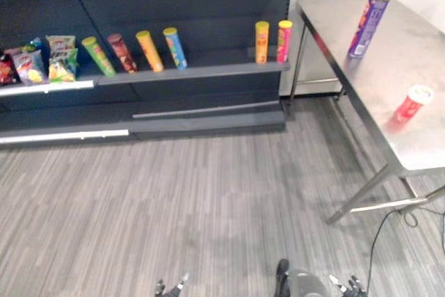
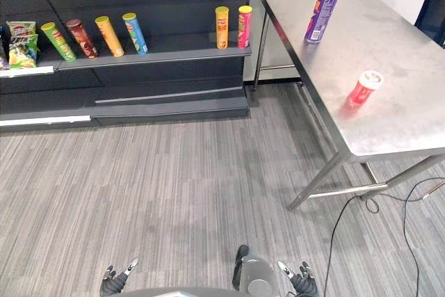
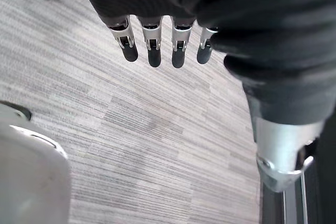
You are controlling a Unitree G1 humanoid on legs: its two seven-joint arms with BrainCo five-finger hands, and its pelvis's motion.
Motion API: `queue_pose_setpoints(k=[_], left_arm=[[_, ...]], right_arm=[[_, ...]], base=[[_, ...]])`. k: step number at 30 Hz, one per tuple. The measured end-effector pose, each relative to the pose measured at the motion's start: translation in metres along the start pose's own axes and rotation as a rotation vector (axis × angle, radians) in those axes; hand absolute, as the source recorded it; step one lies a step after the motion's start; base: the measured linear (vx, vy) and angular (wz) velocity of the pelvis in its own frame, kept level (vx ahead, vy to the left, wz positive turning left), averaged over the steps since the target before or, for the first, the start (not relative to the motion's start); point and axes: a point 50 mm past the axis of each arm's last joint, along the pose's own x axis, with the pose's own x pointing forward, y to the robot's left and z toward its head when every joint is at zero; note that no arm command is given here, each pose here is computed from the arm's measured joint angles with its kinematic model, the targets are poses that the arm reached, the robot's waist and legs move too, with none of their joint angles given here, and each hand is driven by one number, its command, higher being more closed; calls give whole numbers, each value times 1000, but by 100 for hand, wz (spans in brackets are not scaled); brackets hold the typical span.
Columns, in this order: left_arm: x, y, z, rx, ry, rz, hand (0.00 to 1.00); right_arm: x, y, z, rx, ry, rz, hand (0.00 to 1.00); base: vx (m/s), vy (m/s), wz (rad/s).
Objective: Put the gum and the chips on the shelf.
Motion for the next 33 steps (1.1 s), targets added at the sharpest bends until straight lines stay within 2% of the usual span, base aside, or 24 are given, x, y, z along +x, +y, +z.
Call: queue_pose_setpoints(k=[2,7,16,19,28,33], left_arm=[[1,5,-2,-103,29,46,0],[2,10,-1,-134,29,65,0],[3,15,0,-49,7,38,0],[6,20,5,-23,-9,40,0],[4,10,-2,82,7,-60,0],[5,17,-4,106,35,-58,0]], right_arm=[[0,0,0,-1,6,1,0],[3,6,0,10,14,14,0],[3,11,-4,13,36,33,0],[4,21,-6,30,41,52,0],[8,17,4,58,7,7,0],[8,19,8,67,-32,16,0]], base=[[339,-117,-12],[291,-4,-6],[280,237,-19],[262,133,-17],[162,102,-27],[115,71,-28]])
